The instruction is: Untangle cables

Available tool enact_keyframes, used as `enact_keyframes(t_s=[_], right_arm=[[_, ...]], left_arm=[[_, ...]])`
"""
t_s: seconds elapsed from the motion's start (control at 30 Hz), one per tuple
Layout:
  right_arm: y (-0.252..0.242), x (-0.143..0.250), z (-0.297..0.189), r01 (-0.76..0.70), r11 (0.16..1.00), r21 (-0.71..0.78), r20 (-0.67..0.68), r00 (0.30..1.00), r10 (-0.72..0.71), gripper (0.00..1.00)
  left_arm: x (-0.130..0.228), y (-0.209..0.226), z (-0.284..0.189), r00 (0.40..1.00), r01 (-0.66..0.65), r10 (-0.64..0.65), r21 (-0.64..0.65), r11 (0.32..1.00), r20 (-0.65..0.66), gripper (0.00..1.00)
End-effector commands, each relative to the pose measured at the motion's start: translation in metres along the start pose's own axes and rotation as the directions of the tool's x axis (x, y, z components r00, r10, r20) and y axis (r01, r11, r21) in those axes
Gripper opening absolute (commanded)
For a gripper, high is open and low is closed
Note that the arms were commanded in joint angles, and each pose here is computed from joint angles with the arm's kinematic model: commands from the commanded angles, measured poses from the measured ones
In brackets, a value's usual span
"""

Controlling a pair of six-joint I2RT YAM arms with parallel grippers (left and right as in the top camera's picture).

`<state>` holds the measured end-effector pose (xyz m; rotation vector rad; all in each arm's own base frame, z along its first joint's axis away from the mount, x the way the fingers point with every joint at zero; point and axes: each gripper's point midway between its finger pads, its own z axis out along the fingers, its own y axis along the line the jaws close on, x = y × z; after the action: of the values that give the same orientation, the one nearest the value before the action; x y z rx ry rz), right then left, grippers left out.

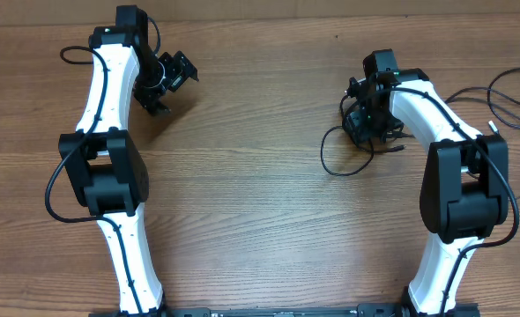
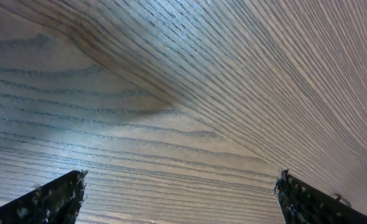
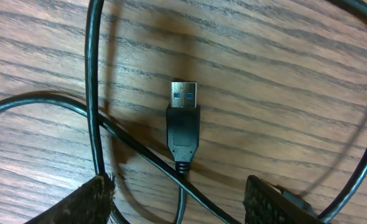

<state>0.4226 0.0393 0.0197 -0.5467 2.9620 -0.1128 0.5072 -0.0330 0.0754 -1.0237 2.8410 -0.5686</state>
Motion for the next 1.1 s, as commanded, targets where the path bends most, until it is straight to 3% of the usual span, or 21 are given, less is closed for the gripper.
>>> enact_keyframes(t_s=[0.0, 0.3, 0.43, 0.57, 0.6, 0.87, 1.07], right_arm=[[0.003, 0.002, 0.001, 0.032, 0.999, -0.007, 0.001, 0.999, -0.032, 0.66], [0.011, 0.018, 0.029, 0.054, 0.998, -0.021, 0.0, 0.999, -0.054, 0.64], [0.014, 0.027, 0.039, 0.085, 0.996, -0.025, -0.01, 0.996, -0.086, 0.41], [0.015, 0.028, 0.039, 0.085, 0.996, -0.026, -0.013, 0.996, -0.086, 0.06], [0.015, 0.028, 0.039, 0.085, 0.996, -0.026, -0.012, 0.996, -0.085, 0.04], [0.016, 0.023, 0.039, 0.076, 0.996, -0.035, 0.01, 0.997, -0.076, 0.04], [0.026, -0.008, 0.008, 0.026, 0.992, -0.127, 0.092, 0.996, -0.015, 0.04]], left_arm=[[0.001, 0.0, -0.002, 1.0, -0.024, 0.024, -0.002, 1.0, 0.002, 1.0], [0.001, 0.0, -0.002, 1.0, -0.024, 0.024, -0.003, 1.0, 0.002, 0.99], [0.001, 0.0, -0.002, 1.0, -0.024, 0.024, -0.003, 1.0, 0.002, 1.0], [0.001, 0.0, -0.002, 1.0, -0.024, 0.024, -0.002, 1.0, 0.002, 1.0], [0.001, 0.0, -0.002, 1.0, -0.024, 0.024, -0.003, 1.0, 0.002, 1.0], [0.001, 0.0, -0.002, 1.0, -0.024, 0.024, -0.002, 1.0, 0.002, 0.99], [0.001, 0.0, -0.002, 1.0, -0.025, 0.025, -0.002, 1.0, 0.002, 0.99]])
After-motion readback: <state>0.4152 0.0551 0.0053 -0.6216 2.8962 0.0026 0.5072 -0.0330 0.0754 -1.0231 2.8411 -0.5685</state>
